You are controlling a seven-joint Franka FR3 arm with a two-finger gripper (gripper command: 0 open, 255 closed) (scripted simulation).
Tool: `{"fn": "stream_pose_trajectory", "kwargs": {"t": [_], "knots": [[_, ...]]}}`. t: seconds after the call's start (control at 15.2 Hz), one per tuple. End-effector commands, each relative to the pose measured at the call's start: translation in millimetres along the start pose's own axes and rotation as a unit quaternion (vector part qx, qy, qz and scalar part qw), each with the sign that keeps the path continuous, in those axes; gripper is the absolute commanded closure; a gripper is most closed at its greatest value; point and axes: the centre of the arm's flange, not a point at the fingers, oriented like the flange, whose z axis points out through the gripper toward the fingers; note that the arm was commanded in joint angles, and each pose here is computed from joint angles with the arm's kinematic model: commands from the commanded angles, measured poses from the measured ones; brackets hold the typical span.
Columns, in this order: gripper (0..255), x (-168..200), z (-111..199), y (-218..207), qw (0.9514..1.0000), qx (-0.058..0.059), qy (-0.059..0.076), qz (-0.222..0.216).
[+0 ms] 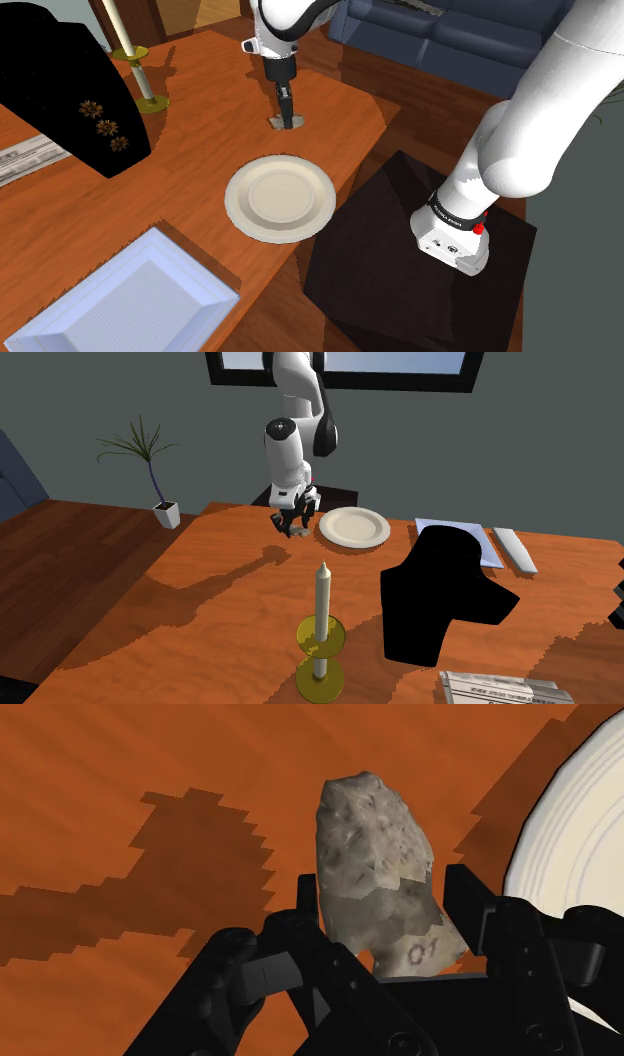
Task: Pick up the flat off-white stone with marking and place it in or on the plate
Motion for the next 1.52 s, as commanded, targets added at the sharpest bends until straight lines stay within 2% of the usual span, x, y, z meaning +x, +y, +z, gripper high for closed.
{"fn": "stream_pose_trajectory", "kwargs": {"t": [0.0, 0.4, 1.06, 1.12, 1.19, 1.45], "knots": [[255, -0.8, -11.1, -1.8, 1.0000, 0.000, 0.000, 0.000], [255, -4.6, -39.5, -6.4, 1.0000, 0.000, 0.000, 0.000], [255, 17.6, -25.1, -135.7, 1.0000, 0.000, 0.000, 0.000], [255, 13.6, -24.8, -122.4, 1.0000, 0.000, 0.000, -0.001], [0, 13.6, -24.8, -122.4, 1.0000, 0.000, 0.000, -0.001], [0, 15.2, 10.9, -93.0, 0.9983, -0.023, 0.046, -0.029]]}}
